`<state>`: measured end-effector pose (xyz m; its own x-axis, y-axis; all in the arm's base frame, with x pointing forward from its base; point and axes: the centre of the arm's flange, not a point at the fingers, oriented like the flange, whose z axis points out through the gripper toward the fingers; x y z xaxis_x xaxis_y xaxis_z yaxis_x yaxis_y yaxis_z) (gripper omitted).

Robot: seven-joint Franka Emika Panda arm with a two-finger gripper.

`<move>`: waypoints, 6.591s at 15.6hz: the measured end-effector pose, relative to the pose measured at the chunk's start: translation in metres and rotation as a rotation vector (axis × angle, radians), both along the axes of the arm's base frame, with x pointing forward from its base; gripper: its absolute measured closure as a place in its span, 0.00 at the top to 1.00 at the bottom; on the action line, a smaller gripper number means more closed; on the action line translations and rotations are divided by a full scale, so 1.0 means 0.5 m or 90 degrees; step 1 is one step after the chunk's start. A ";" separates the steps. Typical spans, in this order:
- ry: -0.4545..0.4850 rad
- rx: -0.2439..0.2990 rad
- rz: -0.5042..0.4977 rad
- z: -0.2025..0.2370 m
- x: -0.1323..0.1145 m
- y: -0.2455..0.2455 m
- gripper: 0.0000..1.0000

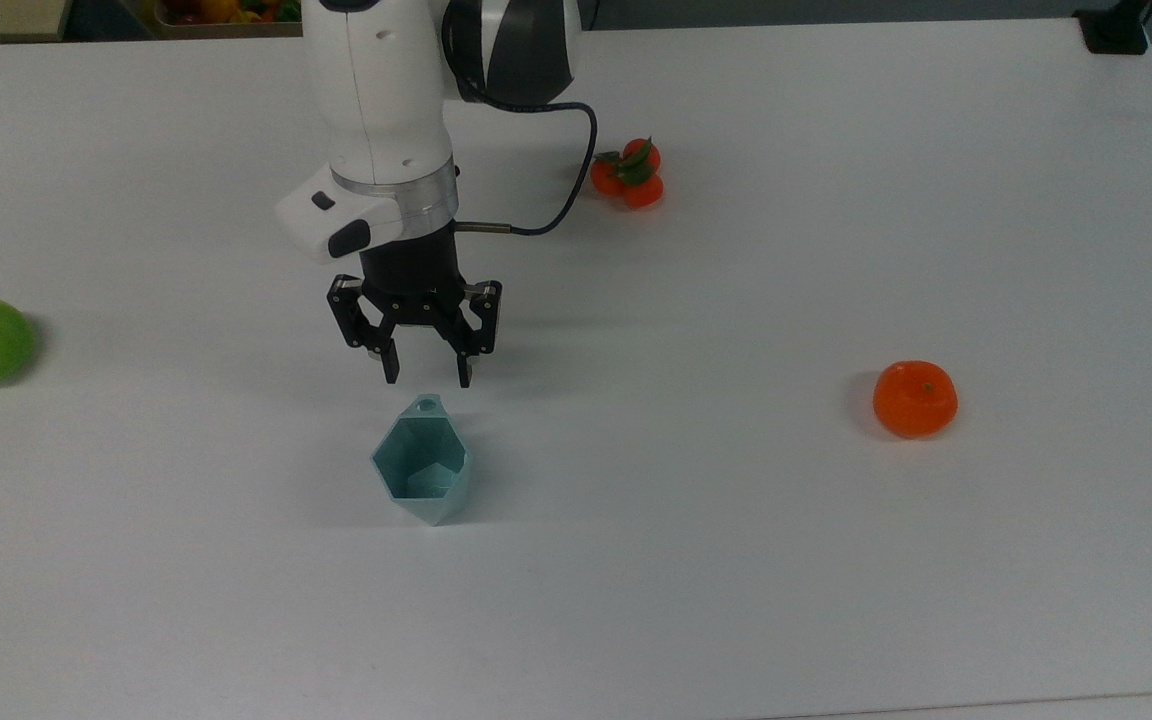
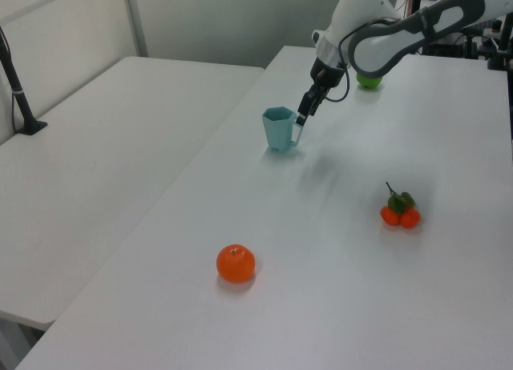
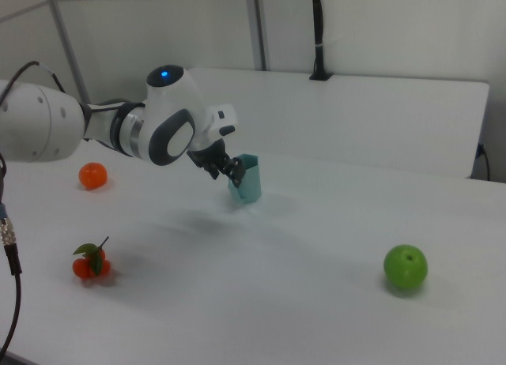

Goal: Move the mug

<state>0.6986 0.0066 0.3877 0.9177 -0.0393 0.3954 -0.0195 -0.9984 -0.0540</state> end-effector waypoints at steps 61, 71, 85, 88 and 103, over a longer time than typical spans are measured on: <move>0.176 -0.040 0.059 0.239 -0.268 -0.063 0.23; 0.205 -0.046 0.105 0.050 -0.385 -0.120 0.23; 0.128 -0.063 0.108 -0.041 -0.424 -0.108 0.23; 0.170 -0.056 0.112 -0.071 -0.443 -0.106 0.27; 0.271 -0.037 0.136 0.113 -0.396 -0.090 1.00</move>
<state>0.5005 -0.0386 0.4442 0.9838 0.1782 -0.0213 0.1775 -0.9837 -0.0297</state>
